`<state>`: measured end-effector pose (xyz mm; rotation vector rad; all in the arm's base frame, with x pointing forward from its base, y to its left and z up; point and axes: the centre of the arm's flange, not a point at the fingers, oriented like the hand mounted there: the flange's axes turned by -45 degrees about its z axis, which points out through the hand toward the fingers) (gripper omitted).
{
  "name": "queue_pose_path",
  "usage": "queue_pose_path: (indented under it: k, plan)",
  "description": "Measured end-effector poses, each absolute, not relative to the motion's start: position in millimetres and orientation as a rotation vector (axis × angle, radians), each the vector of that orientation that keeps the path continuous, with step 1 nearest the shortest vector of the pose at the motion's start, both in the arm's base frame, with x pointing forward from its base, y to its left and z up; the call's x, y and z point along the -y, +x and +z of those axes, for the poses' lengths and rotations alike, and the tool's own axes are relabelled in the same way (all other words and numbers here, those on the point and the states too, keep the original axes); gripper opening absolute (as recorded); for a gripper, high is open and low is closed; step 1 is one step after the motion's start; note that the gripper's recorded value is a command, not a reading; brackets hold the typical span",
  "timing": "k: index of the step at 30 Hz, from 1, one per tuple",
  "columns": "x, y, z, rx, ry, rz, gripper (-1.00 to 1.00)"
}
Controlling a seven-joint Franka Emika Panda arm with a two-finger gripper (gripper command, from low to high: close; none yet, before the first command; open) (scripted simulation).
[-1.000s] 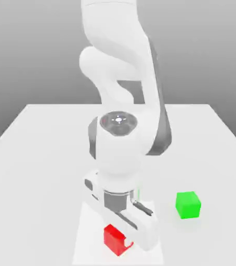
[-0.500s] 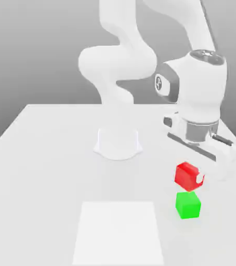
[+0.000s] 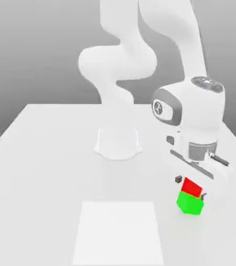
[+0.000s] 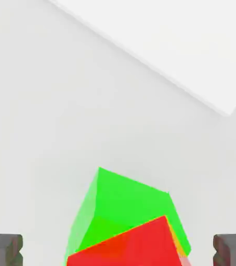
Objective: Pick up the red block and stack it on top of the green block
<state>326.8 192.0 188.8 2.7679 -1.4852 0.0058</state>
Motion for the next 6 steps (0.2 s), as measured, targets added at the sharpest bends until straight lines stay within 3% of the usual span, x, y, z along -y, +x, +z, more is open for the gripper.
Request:
queue_pose_path:
  k: [6]
  plan:
    - [-192,327,234,1.483,2.768,0.007,1.0]
